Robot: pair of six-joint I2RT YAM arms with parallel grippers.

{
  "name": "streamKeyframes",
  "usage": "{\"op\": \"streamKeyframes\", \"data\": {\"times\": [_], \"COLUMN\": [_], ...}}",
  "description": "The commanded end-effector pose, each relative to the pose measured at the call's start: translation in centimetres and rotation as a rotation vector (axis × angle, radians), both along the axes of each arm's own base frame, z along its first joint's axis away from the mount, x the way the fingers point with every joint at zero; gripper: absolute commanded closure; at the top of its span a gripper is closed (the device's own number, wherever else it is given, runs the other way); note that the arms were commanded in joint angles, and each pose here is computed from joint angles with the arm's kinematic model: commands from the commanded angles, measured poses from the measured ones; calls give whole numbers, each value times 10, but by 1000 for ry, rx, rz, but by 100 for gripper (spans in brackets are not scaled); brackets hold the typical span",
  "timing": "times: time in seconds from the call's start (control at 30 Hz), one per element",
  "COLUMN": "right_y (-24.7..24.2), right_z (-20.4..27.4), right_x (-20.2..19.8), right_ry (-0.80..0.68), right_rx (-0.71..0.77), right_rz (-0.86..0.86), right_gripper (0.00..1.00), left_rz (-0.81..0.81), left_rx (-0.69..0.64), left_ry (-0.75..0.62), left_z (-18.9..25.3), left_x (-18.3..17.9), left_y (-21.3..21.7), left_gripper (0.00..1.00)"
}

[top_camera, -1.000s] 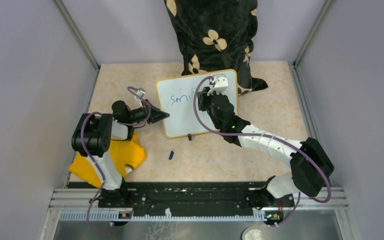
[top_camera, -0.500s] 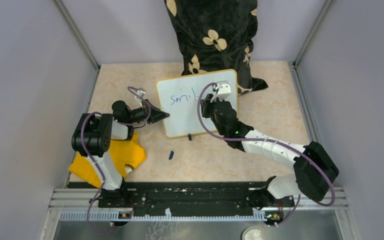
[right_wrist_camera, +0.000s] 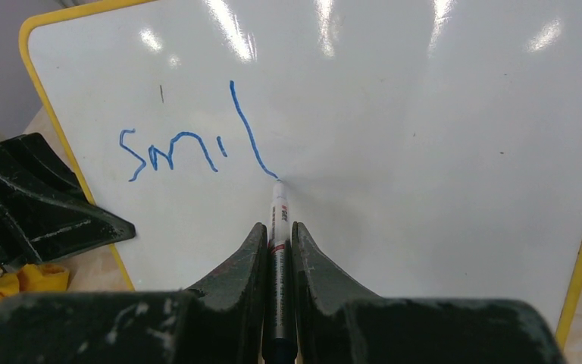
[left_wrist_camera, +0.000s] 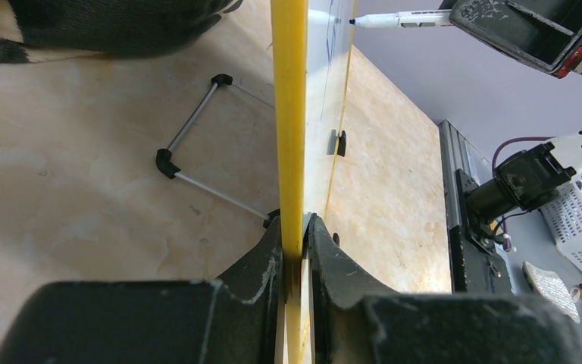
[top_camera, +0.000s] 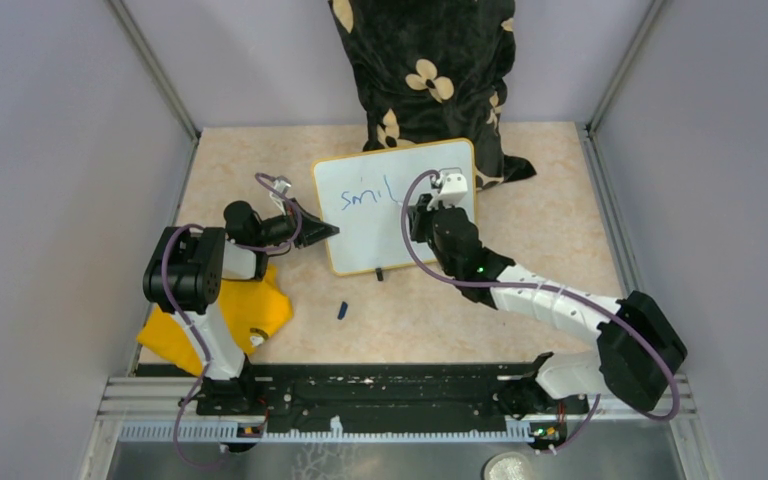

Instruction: Write a sentence on the whiteboard

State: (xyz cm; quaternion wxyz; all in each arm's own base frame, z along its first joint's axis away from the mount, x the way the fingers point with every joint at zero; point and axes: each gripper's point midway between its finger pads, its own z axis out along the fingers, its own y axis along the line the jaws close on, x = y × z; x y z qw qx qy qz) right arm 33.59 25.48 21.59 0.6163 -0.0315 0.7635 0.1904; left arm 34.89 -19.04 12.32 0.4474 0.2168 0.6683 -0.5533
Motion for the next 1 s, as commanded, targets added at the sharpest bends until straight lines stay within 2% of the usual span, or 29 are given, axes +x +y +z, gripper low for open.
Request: {"op": "streamKeyframes", "data": {"times": [0.0,0.63,0.97], "right_y": [-6,8,1], "right_z": [38,60,45], "right_x": [-1,14,23], "right_ry": [-80,-132,-109], "right_rx": [79,92,60], "right_rz": [-10,-8,-43], "right_gripper": [100,100,100], "left_rz": [7,6,5], "left_rx": [23,24,25], "left_ry": [-9,-10,-8], "left_z": [-11,-11,-12], "left_x": [4,4,4], "left_y": [-2,-2,-2], "left_gripper": [100,100,100]}}
